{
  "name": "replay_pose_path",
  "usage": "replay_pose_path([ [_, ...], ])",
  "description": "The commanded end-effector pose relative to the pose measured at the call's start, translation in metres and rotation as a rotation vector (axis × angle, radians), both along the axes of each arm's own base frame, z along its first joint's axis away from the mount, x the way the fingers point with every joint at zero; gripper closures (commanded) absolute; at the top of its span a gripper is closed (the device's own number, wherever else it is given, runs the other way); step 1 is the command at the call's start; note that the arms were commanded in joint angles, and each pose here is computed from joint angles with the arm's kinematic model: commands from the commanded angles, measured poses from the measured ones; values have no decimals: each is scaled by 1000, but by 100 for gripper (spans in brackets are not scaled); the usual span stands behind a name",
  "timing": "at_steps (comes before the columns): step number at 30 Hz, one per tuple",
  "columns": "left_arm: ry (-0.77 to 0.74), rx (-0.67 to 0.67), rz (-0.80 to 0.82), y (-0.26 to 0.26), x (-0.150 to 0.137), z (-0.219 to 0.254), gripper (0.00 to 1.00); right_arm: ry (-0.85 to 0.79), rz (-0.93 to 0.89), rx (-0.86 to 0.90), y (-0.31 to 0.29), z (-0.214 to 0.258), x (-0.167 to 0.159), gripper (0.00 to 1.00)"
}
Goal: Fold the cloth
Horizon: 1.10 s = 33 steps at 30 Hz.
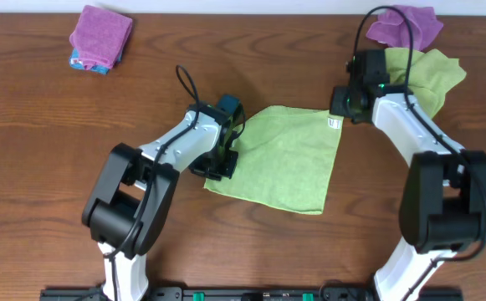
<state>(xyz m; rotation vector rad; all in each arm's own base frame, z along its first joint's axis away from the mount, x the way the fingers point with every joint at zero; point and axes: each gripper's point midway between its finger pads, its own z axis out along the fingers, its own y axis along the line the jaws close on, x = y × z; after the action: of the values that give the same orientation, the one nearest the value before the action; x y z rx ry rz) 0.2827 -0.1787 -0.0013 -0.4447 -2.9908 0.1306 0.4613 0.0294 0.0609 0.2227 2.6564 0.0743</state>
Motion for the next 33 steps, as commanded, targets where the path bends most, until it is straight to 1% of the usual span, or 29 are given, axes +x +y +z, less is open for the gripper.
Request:
replay_pose_path([
  [1,-125,-38,-2,-6,14,32,94,-94,41,20,6,55,6,99],
  [4,-233,-68,1,-10,30,53,94,-102,166,52,26,70,-3,98],
  [7,-313,-113,3,-19,47,62,94,-71,206,53,38,74,-17,91],
  [8,-338,-119,4,-22,53,62,94,-51,221,60,43,74,-24,91],
  [9,-365,-125,6,-24,60,63,94,-34,231,66,47,73,-29,98],
  [13,-464,-178,-5,-41,90,56,94,41,284,112,66,75,-57,99],
  [17,-476,-307,-24,-69,103,47,94,65,282,92,61,95,-82,98],
  [20,-498,-423,-48,-92,113,46,94,61,258,64,48,119,-106,99],
  [25,-513,-551,-83,-117,121,42,94,57,251,68,42,139,-144,98],
  [29,-528,-563,-87,-121,126,35,94,49,223,90,39,132,-172,99],
  [33,-543,-578,-91,-125,132,28,94,80,257,168,50,107,-198,99],
])
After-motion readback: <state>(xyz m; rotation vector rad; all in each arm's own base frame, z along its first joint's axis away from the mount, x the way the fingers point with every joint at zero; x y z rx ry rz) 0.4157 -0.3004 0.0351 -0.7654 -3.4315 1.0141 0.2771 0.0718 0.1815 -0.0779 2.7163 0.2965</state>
